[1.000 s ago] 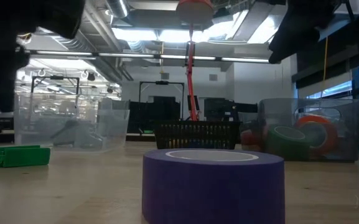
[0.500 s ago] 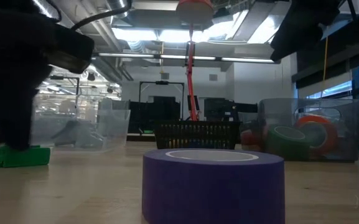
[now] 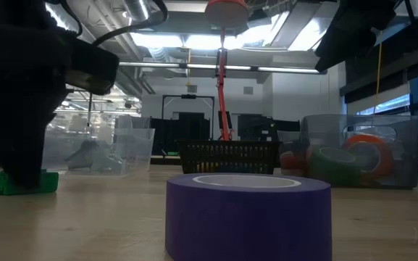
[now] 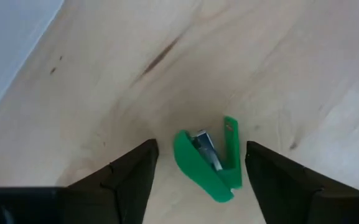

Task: Pick and place Stapler, Stapler remover, tape
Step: Put the green stapler into the black basket

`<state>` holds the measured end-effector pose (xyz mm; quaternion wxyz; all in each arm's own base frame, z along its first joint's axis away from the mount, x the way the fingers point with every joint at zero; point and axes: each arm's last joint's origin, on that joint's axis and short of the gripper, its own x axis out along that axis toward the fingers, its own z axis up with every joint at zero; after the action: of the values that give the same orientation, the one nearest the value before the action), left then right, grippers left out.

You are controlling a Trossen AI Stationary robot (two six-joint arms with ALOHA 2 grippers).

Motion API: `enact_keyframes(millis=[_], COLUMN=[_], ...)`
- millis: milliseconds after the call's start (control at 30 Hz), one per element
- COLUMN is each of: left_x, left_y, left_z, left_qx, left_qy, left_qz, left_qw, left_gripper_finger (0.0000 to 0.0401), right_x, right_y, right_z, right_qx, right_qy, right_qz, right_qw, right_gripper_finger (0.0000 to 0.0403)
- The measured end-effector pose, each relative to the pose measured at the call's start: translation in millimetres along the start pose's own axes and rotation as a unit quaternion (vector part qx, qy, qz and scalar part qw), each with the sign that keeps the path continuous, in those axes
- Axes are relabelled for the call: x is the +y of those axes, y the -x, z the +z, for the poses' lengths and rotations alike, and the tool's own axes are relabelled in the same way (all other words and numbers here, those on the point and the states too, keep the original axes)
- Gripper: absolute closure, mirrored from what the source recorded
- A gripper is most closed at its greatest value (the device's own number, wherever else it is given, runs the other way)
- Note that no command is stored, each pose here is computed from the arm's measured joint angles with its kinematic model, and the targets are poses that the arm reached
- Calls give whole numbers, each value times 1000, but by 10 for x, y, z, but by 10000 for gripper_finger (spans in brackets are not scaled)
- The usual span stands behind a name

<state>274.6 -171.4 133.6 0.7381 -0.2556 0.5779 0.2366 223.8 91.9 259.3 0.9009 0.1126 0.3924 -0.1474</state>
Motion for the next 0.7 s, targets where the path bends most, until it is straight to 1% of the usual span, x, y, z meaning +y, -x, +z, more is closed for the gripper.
enact_keyframes(millis=[67,133,233,300,333,367,467,500,567,600,667,700], left_x=[-2,8,27,-23,-38,-49,-189,-236,-353,-388,-420,-423], left_y=[-26,-17,59,107,144,188,251,276,335,362,407,433], left_z=[-4,-7,-3,-1,-3,3,51,70,137,171,286,369], left_qx=[5,5,3,0,-2,-6,-25,-32,-52,-58,-69,-79], left_qy=[-17,-31,-45,-53,-59,-67,-94,-107,-133,-149,-183,-198], left_qz=[2,4,-2,-36,-47,-60,-142,-171,-242,-269,-300,-301], left_qw=[1000,999,999,998,997,996,985,979,960,950,934,929], left_gripper_finger=[184,218,294,349,355,352,352,352,352,352,352,352], right_x=[-1,-2,-2,-2,-4,-6,-11,-11,-9,-7,-8,-7], right_y=[1,1,0,0,0,0,0,0,0,0,0,0], right_z=[-1,-1,-2,-1,-1,0,0,0,1,3,5,4], right_qx=[0,1,1,-1,-2,-4,-6,-6,-7,-8,-8,-8], right_qy=[0,0,0,0,0,1,2,3,10,11,11,12], right_qz=[0,0,0,-2,-4,-7,-12,-12,-12,-11,-11,-11], right_qw=[1000,1000,1000,1000,1000,1000,1000,1000,1000,1000,1000,1000], right_gripper_finger=[157,157,157,157,157,157,157,157,157,157,157,157])
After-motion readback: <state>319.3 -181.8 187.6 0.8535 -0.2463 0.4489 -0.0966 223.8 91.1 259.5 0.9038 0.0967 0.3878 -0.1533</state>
